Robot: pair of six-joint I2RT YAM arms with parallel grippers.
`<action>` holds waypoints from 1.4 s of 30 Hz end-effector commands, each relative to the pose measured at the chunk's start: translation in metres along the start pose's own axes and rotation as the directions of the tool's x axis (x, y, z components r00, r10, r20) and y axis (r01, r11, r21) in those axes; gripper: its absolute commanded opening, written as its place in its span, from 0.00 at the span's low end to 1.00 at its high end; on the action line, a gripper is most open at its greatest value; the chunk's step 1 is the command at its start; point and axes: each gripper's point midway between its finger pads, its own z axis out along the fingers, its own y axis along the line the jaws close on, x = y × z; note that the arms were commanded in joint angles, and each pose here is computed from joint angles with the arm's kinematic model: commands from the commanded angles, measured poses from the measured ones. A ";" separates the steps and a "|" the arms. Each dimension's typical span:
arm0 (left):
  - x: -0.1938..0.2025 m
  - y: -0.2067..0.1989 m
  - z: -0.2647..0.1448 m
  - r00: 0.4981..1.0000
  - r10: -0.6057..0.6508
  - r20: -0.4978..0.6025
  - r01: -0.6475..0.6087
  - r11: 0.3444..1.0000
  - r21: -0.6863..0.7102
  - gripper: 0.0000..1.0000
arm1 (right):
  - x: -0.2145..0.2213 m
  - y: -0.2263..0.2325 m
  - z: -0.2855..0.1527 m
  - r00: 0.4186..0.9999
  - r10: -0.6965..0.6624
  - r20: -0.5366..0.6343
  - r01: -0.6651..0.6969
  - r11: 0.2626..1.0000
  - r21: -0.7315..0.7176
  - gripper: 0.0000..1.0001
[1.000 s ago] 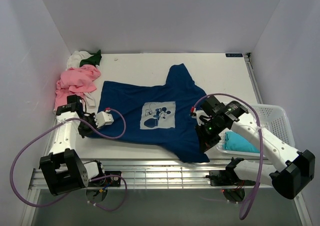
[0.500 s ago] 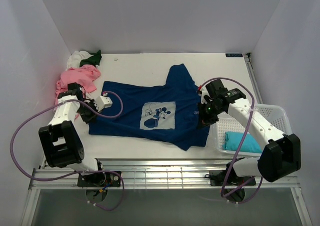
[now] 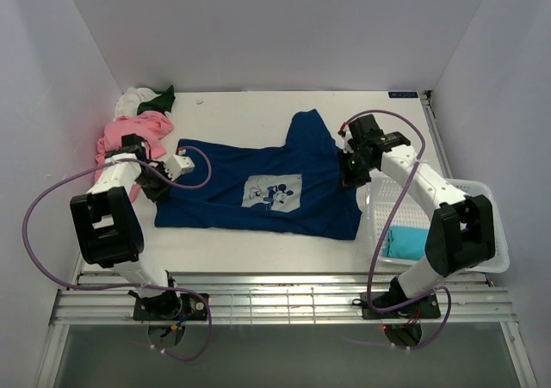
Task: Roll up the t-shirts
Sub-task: Fold the T-shirt at the center of the board.
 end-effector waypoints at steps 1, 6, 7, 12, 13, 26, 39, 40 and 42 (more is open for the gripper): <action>-0.015 0.022 -0.009 0.999 0.035 0.032 -0.033 0.997 -0.071 0.00 | -0.040 -0.005 -0.007 0.993 -0.071 0.098 0.068 0.997 0.040 0.08; -0.023 0.028 -0.006 0.999 0.041 0.036 -0.038 0.996 -0.077 0.00 | -0.044 -0.011 0.002 0.994 -0.082 0.075 0.077 0.995 0.065 0.08; -0.023 0.029 -0.006 0.999 0.041 0.034 -0.038 0.996 -0.078 0.00 | -0.045 -0.011 0.002 0.994 -0.084 0.077 0.078 0.994 0.072 0.08; -0.023 0.033 -0.004 0.998 0.056 0.030 -0.053 0.995 -0.089 0.00 | -0.054 -0.024 0.000 0.993 -0.075 0.093 0.066 0.992 0.105 0.08; -0.025 0.035 -0.002 0.998 0.062 0.033 -0.058 0.994 -0.094 0.00 | -0.056 -0.025 0.000 0.993 -0.074 0.097 0.063 0.992 0.108 0.08; -0.032 0.048 0.010 0.999 0.037 0.033 -0.033 0.993 -0.116 0.00 | -0.066 -0.032 0.009 0.993 -0.077 0.092 0.065 0.989 0.136 0.08; -0.036 0.054 0.014 0.999 0.017 0.034 -0.012 0.989 -0.149 0.02 | -0.084 -0.035 0.021 0.990 -0.085 0.114 0.067 0.986 0.153 0.08; -0.037 0.054 0.014 0.999 0.014 0.037 -0.008 0.989 -0.150 0.03 | -0.083 -0.035 0.023 0.990 -0.086 0.108 0.069 0.986 0.154 0.08; -0.040 0.055 0.015 0.999 0.007 0.040 -0.001 0.988 -0.153 0.08 | -0.084 -0.039 0.027 0.991 -0.083 0.100 0.066 0.984 0.166 0.08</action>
